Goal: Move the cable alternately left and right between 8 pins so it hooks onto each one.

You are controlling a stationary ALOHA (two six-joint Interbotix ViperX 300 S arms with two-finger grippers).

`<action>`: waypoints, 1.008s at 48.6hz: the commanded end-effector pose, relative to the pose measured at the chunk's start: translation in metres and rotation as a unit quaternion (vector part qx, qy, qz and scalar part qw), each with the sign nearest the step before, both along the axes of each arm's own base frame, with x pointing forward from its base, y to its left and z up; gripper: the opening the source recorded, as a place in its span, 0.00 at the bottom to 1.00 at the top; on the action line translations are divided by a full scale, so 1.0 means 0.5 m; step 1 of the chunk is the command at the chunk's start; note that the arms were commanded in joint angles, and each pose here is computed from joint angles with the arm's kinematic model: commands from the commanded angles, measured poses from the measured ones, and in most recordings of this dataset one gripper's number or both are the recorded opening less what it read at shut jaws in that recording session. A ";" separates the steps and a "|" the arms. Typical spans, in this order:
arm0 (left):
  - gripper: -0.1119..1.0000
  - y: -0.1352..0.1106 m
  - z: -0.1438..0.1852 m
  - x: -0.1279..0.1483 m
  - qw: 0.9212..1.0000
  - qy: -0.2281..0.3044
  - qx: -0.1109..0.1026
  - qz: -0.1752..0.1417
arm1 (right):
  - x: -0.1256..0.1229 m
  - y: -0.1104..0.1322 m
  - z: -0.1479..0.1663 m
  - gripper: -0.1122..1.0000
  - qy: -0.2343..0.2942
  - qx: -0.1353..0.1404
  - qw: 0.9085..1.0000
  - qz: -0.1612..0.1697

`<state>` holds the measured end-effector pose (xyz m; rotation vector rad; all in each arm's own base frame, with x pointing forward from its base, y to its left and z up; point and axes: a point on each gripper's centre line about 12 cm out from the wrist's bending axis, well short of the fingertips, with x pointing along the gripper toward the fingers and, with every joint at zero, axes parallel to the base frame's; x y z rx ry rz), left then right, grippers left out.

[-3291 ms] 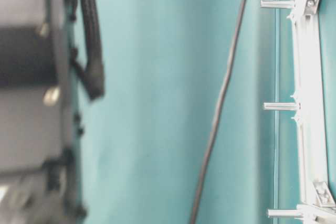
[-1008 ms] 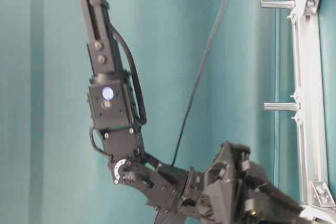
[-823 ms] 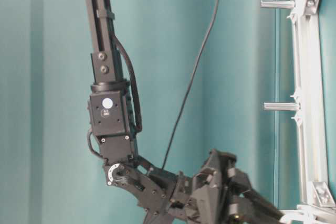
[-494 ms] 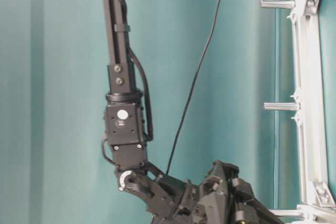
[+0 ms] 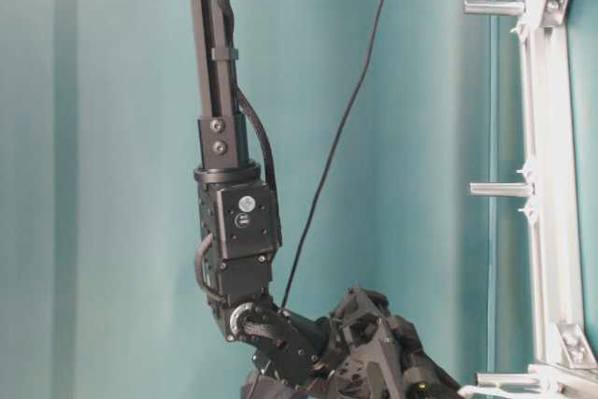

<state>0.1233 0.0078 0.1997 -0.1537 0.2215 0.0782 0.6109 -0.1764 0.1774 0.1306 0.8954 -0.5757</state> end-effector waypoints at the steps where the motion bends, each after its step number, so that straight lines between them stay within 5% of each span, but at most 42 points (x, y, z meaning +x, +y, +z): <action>1: 0.78 0.000 0.015 0.003 1.000 -0.006 0.000 -0.001 | -0.001 -0.017 0.060 0.23 -0.038 -0.020 0.999 -0.026; 15: 0.78 0.000 0.015 0.003 1.000 -0.006 0.000 -0.001 | -0.024 -0.040 0.057 0.23 -0.040 -0.008 0.992 -0.117; 49: 0.78 0.000 0.015 0.003 1.000 -0.005 0.000 -0.001 | -0.040 0.022 0.104 0.23 -0.031 0.035 0.989 -0.143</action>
